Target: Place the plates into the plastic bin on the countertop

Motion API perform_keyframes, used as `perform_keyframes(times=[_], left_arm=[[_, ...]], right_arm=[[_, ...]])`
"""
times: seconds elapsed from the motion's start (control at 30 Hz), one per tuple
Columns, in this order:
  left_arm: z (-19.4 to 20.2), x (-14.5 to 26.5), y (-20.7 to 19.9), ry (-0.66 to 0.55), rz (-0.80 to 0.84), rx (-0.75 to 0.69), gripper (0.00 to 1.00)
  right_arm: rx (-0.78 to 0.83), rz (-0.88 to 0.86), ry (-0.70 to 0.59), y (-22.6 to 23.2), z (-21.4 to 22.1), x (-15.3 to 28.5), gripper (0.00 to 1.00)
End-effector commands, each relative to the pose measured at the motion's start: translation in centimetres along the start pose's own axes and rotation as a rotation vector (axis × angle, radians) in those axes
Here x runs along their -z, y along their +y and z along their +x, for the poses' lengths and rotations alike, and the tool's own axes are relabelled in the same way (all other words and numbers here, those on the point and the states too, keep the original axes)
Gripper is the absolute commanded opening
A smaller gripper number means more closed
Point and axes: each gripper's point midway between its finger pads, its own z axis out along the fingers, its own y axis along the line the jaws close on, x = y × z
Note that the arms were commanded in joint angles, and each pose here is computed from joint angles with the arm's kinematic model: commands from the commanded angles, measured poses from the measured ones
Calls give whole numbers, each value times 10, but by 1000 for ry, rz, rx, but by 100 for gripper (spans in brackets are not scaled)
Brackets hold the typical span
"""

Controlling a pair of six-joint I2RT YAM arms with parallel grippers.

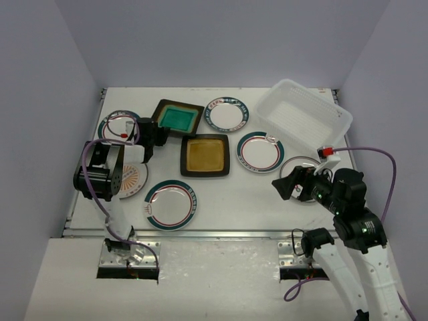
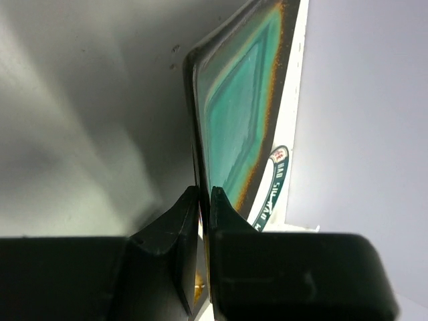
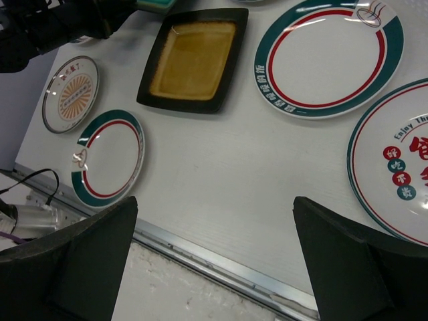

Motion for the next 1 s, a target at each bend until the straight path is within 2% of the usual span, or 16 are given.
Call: perform_keyframes(times=[0.0,0.17,0.3,0.43,0.5,0.7,0.97], left_arm=[[-18,72,-141,-30,464,-8,0],[-22,98,-152,-49,525,-55,0],[-11,121,-150,16,530,-95,0],[23,160,-129,178,540,-163,0],[48,187,-112,311,562,-225,0],[93,244,-65,584,612,-359,0],[113,294,-20,764,625,-500,0]], right_arm=[[-7,-52,-12,7,-9,-15,99],[-47,-112,26,14,-4,-31,99],[-42,-202,32,29,-11,-43,99],[-20,-297,113,45,-21,-58,99],[-2,-334,171,50,-26,-69,99],[81,-345,256,45,-38,-101,99],[80,-363,337,36,-30,-132,97]])
